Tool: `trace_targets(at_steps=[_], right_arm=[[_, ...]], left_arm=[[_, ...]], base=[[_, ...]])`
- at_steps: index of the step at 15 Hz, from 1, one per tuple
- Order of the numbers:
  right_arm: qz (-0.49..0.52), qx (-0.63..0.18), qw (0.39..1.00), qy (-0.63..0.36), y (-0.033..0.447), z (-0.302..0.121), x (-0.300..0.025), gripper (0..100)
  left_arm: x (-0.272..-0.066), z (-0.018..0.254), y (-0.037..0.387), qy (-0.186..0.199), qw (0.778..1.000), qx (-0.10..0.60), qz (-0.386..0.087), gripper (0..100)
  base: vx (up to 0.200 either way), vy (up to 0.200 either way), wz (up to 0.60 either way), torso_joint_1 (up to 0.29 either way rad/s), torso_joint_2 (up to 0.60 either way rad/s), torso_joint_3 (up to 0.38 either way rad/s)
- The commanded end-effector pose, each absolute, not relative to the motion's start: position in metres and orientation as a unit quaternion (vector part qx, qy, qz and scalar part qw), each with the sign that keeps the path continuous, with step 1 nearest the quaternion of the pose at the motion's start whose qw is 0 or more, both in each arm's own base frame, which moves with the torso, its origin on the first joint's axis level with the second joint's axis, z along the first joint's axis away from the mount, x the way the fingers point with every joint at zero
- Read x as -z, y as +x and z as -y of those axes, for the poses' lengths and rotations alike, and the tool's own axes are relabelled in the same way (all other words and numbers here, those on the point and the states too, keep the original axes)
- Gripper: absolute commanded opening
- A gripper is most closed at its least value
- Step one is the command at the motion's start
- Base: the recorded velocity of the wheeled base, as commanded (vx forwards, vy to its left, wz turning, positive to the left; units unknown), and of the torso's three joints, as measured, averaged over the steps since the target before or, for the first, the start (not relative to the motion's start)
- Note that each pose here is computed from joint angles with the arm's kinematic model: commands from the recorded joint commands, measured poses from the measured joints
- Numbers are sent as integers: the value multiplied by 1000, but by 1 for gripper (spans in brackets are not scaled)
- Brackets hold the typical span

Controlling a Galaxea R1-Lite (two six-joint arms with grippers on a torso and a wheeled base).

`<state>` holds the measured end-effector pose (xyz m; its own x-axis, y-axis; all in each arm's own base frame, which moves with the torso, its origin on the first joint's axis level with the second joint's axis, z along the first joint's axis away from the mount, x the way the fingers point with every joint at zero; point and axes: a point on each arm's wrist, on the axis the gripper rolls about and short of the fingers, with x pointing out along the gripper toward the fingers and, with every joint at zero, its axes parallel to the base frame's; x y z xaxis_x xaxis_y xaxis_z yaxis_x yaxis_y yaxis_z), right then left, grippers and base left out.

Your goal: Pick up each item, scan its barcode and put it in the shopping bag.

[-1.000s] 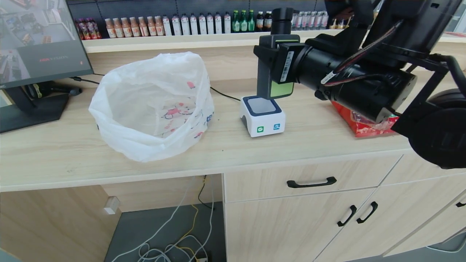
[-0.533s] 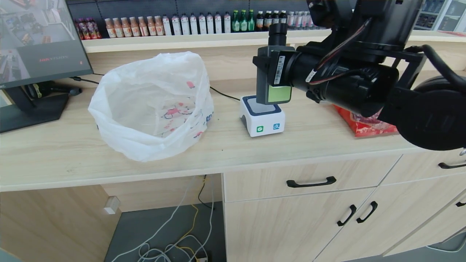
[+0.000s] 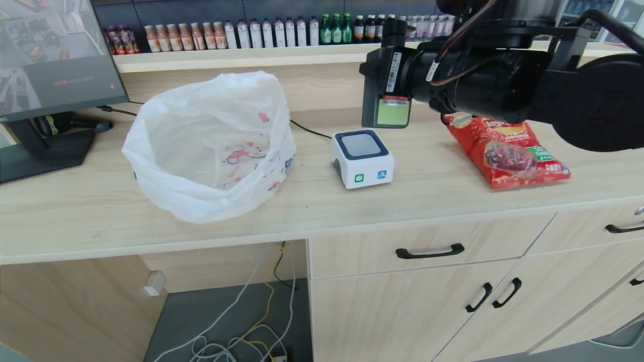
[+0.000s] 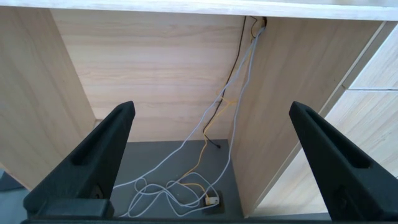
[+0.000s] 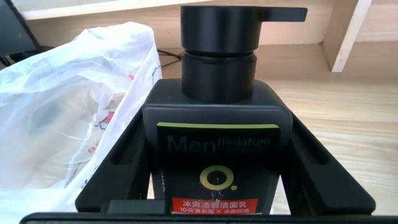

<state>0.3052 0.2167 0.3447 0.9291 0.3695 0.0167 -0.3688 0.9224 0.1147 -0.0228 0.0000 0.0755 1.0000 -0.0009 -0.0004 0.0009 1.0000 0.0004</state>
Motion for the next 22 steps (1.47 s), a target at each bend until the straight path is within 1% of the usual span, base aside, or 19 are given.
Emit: trace_targets(at_steps=[1,9,14,22], right_arm=[[-12,-180,982,54,321,-219,-338,0],[-45,-172,982,69,339,-229,-312,0],[-53,-170,980,90,341,-230,-308,0],[-67,-166,979,98,347,-233,-298,0]], left_arm=[[-75,0,-23,0,1000,0,0,100],[-75,0,-23,0,1000,0,0,100],[-75,0,-23,0,1000,1,0,100],[-75,0,-23,0,1000,1,0,100]], base=[[0,0,0,0,0,0],[0,0,0,0,0,0],[0,0,0,0,0,0],[0,0,0,0,0,0]])
